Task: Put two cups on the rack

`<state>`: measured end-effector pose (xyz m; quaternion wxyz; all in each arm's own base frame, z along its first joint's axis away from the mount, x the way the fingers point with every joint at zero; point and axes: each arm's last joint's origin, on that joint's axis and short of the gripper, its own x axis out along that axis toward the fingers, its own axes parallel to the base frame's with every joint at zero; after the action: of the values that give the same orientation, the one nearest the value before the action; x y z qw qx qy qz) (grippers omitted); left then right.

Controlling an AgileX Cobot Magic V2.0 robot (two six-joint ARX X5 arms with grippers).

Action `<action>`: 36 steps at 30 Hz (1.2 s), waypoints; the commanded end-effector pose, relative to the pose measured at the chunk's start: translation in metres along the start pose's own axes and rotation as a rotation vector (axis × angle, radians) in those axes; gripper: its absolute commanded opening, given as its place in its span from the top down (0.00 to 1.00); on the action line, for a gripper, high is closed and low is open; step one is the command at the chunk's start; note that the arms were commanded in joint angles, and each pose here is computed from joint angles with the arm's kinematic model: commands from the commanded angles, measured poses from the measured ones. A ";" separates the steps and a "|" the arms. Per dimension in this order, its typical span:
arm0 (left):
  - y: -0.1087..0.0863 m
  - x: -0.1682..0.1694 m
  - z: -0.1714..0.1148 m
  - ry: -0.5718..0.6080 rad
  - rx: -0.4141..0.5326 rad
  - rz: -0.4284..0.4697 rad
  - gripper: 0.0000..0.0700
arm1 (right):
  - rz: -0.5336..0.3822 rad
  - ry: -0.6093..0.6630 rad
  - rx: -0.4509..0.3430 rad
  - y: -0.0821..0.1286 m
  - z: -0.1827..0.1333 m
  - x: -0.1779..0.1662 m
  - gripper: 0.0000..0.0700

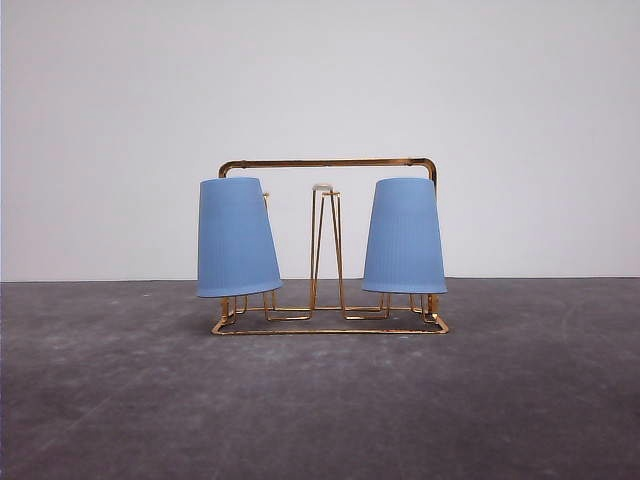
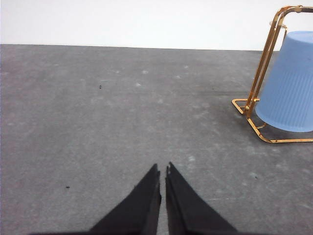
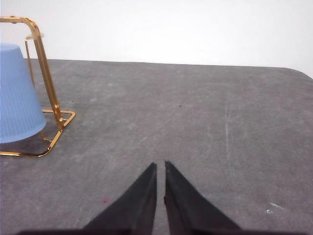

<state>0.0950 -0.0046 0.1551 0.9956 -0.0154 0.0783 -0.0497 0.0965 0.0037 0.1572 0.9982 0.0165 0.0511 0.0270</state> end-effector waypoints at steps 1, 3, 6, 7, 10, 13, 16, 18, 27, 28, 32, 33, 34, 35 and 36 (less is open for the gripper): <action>0.000 0.001 -0.005 0.019 -0.007 0.003 1.00 | 0.000 -0.013 0.008 0.000 0.001 0.000 0.96; 0.000 0.001 -0.005 0.019 -0.007 0.003 1.00 | 0.000 -0.013 0.008 0.000 0.001 0.000 0.96; 0.000 0.001 -0.005 0.019 -0.007 0.003 1.00 | 0.000 -0.012 0.008 0.000 0.001 0.000 0.96; 0.000 0.001 -0.005 0.019 -0.007 0.003 1.00 | 0.000 -0.013 0.008 0.000 0.001 0.000 0.96; 0.000 0.001 -0.005 0.019 -0.007 0.003 1.00 | 0.000 -0.013 0.008 0.000 0.001 0.000 0.96; 0.000 0.001 -0.005 0.019 -0.007 0.003 1.00 | 0.000 -0.013 0.008 0.000 0.001 0.000 0.96; 0.000 0.001 -0.005 0.019 -0.007 0.003 1.00 | 0.000 -0.013 0.008 0.000 0.001 0.000 0.96; 0.000 0.001 -0.005 0.019 -0.007 0.003 1.00 | 0.000 -0.013 0.008 0.000 0.001 0.000 0.96; 0.000 0.001 -0.005 0.019 -0.007 0.003 1.00 | 0.000 -0.013 0.008 0.000 0.001 0.000 0.96; 0.000 0.001 -0.005 0.019 -0.007 0.003 1.00 | 0.000 -0.013 0.008 0.000 0.001 0.000 0.96; 0.000 0.001 -0.005 0.019 -0.007 0.003 1.00 | 0.000 -0.013 0.008 0.000 0.001 0.000 0.96; 0.000 0.001 -0.005 0.019 -0.007 0.003 1.00 | 0.000 -0.013 0.008 0.000 0.001 0.000 0.96; 0.000 0.001 -0.005 0.019 -0.007 0.003 1.00 | 0.000 -0.013 0.008 0.000 0.001 0.000 0.96; 0.000 0.001 -0.005 0.019 -0.007 0.003 1.00 | 0.000 -0.013 0.008 0.000 0.001 0.000 0.96; 0.000 0.001 -0.005 0.019 -0.007 0.003 1.00 | 0.000 -0.013 0.008 0.000 0.001 0.000 0.96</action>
<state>0.0950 -0.0046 0.1551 0.9956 -0.0154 0.0782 -0.0497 0.0965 0.0037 0.1572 0.9982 0.0165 0.0511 0.0270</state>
